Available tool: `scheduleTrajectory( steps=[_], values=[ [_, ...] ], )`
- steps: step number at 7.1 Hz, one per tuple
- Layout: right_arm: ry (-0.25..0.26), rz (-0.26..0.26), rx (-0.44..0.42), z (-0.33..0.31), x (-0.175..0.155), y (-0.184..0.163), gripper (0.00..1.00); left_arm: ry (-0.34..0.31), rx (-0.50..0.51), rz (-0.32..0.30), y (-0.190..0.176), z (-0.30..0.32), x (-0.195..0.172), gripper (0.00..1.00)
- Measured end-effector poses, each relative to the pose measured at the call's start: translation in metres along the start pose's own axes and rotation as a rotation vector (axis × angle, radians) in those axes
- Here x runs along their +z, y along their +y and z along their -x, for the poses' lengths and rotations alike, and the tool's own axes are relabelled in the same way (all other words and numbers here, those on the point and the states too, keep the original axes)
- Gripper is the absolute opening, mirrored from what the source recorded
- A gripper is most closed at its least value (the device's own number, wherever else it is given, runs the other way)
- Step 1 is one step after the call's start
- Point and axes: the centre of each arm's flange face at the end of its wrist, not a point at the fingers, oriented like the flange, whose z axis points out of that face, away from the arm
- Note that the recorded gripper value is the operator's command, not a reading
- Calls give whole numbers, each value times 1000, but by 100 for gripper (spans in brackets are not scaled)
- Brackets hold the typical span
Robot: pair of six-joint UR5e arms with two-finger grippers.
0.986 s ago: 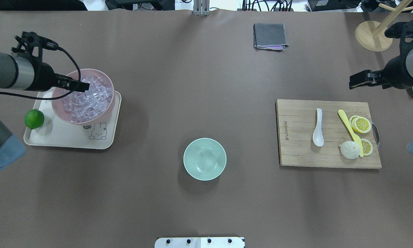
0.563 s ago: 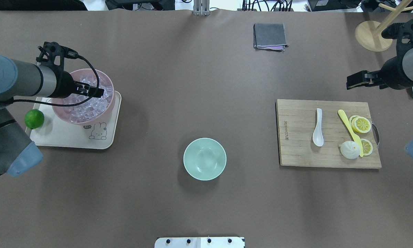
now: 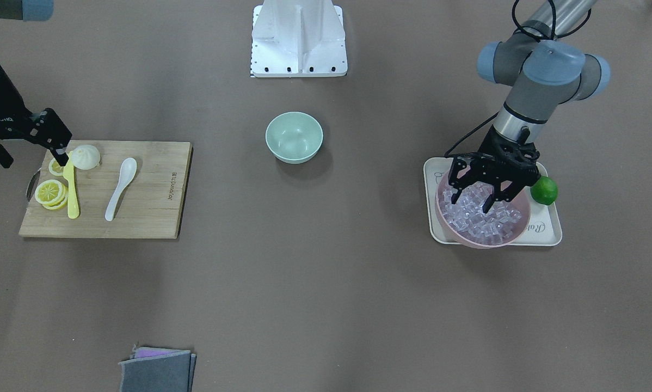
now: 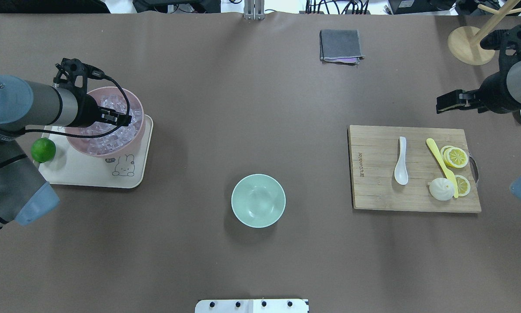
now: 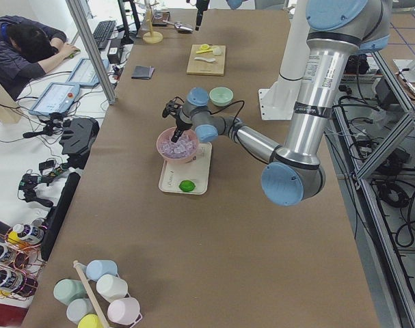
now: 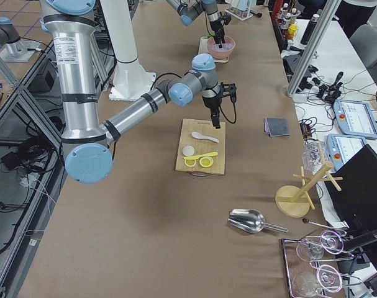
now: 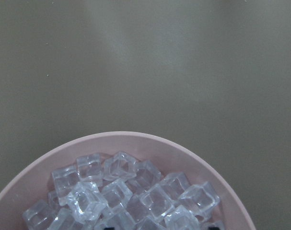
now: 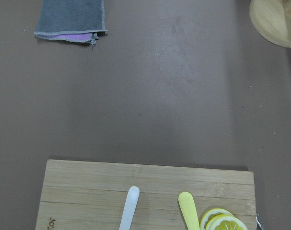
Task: Put spoon and ice into bowl
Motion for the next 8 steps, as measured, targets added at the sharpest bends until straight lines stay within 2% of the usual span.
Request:
scheduleTrajectory(
  steps=[4,6,8],
  values=[
    [0,1,-1,1,0,0,100,-7,13,0,1,-15,15,69],
    [0,1,-1,1,1,1,100,-8,17,2,1,-16,18,47],
    [0,1,1,1,1,1,100,-8,22,1,1,-16,18,43]
  ],
)
